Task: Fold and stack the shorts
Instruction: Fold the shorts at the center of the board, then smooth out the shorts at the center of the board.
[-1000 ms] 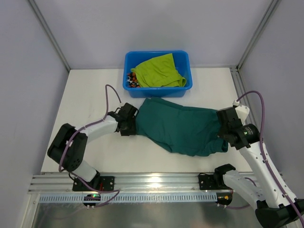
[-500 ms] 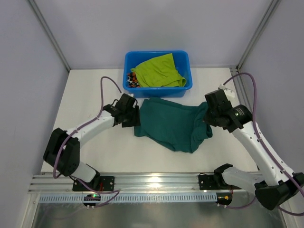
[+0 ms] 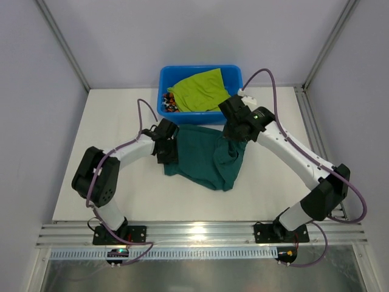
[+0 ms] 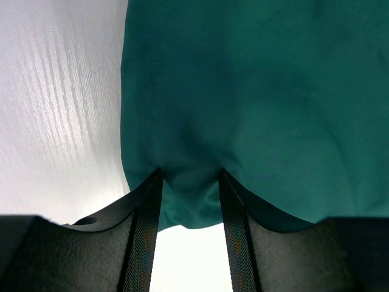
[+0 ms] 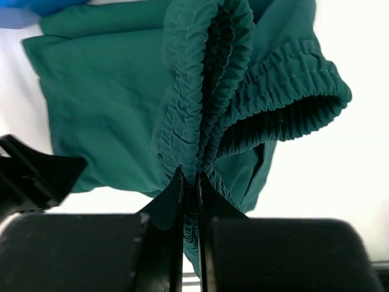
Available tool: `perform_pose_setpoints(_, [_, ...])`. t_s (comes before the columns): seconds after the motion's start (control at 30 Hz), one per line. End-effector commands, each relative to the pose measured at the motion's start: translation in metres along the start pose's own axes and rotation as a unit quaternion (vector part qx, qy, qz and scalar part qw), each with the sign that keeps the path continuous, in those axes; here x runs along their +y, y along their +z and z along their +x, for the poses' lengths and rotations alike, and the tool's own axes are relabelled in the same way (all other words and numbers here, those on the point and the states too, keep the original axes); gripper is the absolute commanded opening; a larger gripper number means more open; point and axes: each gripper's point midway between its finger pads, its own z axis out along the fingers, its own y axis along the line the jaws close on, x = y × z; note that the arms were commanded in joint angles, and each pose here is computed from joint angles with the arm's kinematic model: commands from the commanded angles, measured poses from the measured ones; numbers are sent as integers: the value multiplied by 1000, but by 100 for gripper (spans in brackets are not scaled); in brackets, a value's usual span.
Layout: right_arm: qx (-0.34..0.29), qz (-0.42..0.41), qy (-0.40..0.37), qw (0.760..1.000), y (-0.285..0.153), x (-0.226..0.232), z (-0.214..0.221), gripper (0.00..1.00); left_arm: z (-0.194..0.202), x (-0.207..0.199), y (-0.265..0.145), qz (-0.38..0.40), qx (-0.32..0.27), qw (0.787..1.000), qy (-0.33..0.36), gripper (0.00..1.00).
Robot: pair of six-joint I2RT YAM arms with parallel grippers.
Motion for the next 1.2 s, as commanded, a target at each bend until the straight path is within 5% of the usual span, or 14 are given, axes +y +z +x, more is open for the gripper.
perform_pose_setpoints(0.0, [-26, -71, 8, 997, -7, 60, -19, 4, -10, -3, 6, 5, -9, 1000, -5, 44])
perform_pose_setpoints(0.37, [39, -186, -82, 978, 34, 183, 30, 9, -6, 2, 12, -8, 1, 1000, -18, 43])
perform_pose_setpoints(0.47, [52, -203, -94, 973, 46, 193, 42, 21, -9, 6, -2, -17, -19, 999, -37, 45])
perform_pose_setpoints(0.5, [50, -202, -95, 973, 48, 193, 40, 38, -5, 12, -8, -26, -20, 998, -45, 47])
perform_pose_setpoints(0.6, [37, -198, -94, 975, 42, 188, 26, 51, -20, 20, -47, -35, -76, 994, -74, 55])
perform_pose_setpoints(0.63, [26, -203, -92, 975, 33, 187, 15, 51, -20, 27, -59, -45, -79, 992, -82, 63])
perform_pose_setpoints(0.8, [-7, -199, -99, 975, 5, 154, -16, 54, -43, 37, -108, -30, -138, 984, -106, 66])
perform_pose_setpoints(1.0, [25, -185, -128, 974, 34, 88, 46, 54, -58, -31, -107, 125, -100, 987, -24, 63])
perform_pose_setpoints(1.17, [53, -198, -144, 968, 60, 69, 86, 52, -53, -29, -74, 118, -86, 989, -31, 57])
